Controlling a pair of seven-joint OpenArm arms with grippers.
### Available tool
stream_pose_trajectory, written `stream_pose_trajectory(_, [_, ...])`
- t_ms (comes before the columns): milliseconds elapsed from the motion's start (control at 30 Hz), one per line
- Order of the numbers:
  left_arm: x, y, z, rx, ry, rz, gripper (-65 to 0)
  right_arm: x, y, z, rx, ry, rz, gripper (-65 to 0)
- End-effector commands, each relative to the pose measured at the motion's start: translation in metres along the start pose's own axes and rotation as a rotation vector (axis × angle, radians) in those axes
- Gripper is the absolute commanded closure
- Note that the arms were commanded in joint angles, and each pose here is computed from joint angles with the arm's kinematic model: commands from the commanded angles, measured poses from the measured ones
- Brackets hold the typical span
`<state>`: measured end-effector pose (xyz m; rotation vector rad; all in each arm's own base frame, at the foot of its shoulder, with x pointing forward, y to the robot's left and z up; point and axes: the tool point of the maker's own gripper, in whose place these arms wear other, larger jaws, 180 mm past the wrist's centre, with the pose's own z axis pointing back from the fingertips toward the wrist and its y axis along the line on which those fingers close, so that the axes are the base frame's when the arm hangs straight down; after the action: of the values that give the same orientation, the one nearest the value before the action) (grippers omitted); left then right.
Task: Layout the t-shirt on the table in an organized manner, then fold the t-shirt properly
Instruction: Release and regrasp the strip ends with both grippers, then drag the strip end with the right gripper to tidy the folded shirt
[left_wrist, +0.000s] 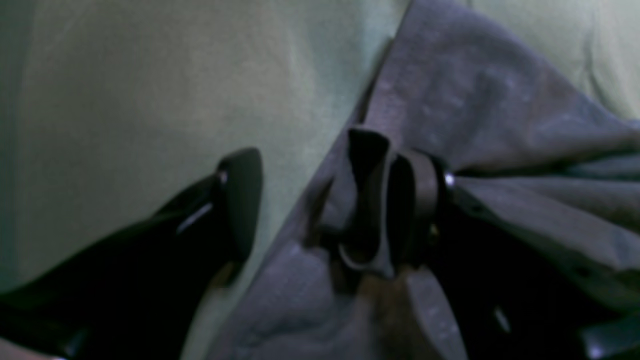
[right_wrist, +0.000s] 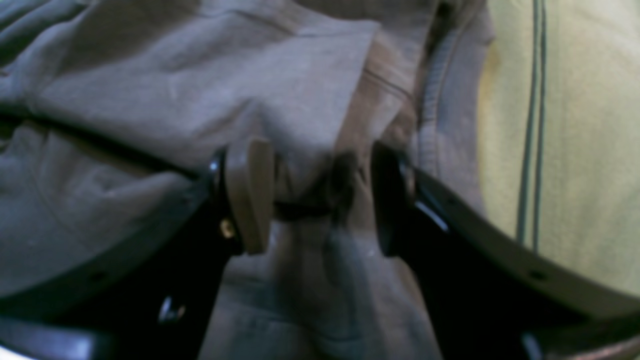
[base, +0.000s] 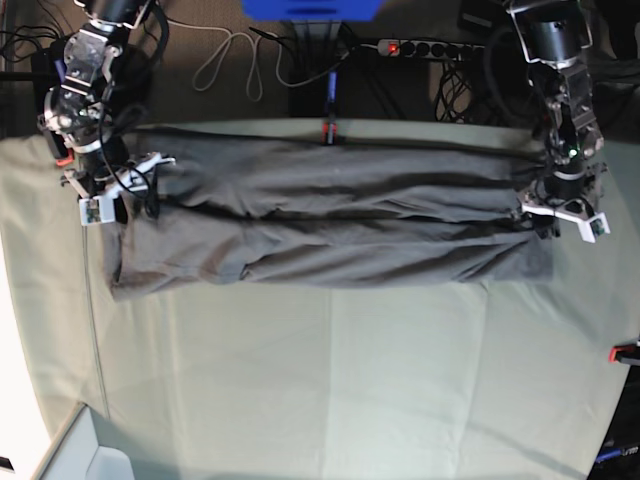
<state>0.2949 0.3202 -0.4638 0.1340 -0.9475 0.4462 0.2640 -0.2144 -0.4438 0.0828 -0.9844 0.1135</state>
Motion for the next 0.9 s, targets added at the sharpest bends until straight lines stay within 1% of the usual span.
stream_pose_trajectory(0, [0.014,-0.002,-0.002,-0.008,-0.034,-0.004,-37.1,0.017,0.002,-0.001,0.016,-0.061,0.007,-29.1])
stream_pose_trajectory(33, [0.014,-0.002,-0.002,-0.008,-0.034,-0.004,-37.1,0.018,0.004,-0.002,0.024,-0.060,0.013,-26.0])
stream_pose_trajectory(67, [0.015,-0.003,-0.002,-0.009,-0.036,-0.003,-37.1,0.017,0.005,-0.002,0.029,-0.057,0.016,-21.0])
stream_pose_trajectory(167, [0.016,-0.003,-0.002,-0.009,-0.038,-0.002,-37.1,0.016,0.004,-0.002,0.026,-0.050,0.018,-0.4])
stream_pose_trajectory(267, [0.016,-0.003,-0.002,-0.009,-0.039,-0.002,-37.1,0.006,0.005,0.004,0.026,-0.032,0.019,0.0])
stream_pose_trajectory(467, [0.016,-0.003,-0.002,-0.009,-0.039,-0.002,-37.3,0.006,0.005,0.035,0.003,-0.032,0.082,0.0])
stream_pose_trajectory(600, [0.017,-0.003,-0.003,-0.009,-0.040,-0.003,-37.4,-0.003,0.014,0.048,0.005,-0.017,0.078,0.0])
stream_pose_trajectory(867, [0.018,-0.002,-0.003,-0.008,-0.043,-0.005,-37.4,-0.025,0.026,0.058,0.017,0.027,0.040,0.0])
